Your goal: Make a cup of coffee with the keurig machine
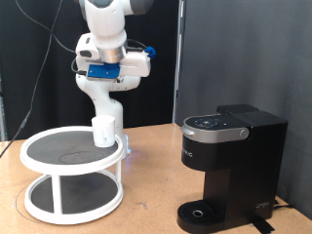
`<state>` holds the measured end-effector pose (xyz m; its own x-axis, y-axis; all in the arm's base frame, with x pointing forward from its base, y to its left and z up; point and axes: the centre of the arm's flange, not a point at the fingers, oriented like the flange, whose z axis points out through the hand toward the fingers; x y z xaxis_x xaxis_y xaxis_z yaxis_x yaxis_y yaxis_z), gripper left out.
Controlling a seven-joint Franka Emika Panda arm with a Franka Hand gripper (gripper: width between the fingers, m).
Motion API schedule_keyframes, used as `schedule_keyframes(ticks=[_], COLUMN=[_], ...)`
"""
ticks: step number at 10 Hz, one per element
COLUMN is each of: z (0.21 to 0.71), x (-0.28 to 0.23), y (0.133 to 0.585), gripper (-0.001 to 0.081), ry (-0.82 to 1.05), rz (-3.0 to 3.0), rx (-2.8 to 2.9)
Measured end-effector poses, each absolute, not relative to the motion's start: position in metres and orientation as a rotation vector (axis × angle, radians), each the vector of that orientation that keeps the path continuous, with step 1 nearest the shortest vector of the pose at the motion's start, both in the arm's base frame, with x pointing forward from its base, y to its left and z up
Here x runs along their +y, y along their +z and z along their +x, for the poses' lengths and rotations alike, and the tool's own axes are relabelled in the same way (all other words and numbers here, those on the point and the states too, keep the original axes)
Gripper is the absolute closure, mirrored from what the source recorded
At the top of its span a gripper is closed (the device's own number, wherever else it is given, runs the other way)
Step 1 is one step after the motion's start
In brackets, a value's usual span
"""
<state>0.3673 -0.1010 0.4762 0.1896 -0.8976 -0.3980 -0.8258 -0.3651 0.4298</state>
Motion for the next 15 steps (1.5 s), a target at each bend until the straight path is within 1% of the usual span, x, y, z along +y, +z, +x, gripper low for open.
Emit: schedule_keyframes(ticks=[2,8,9,10,11,12,13,14,15], z=[0.368,0.367,0.367,0.367,0.368,0.369,0.370,0.372,0.373], x=[-0.109,-0.126,-0.128,-0.130,-0.131,-0.131,-0.132,-0.132,-0.131], y=[0.474,0.472,0.471,0.470,0.468,0.464,0.460,0.455,0.449], gripper=[0.0806,0.0806,0.0782,0.0782,0.0610,0.0610,0.0427,0.0291,0.0291], ry=[-0.858,-0.832,-0.824,-0.818,-0.805,-0.787,-0.775,-0.770,-0.769], rz=[2.393,2.427,2.428,2.428,2.430,2.433,2.434,2.431,2.429], rx=[-1.612,-1.604,-1.613,-1.620,-1.624,-1.626,-1.626,-1.622,-1.615])
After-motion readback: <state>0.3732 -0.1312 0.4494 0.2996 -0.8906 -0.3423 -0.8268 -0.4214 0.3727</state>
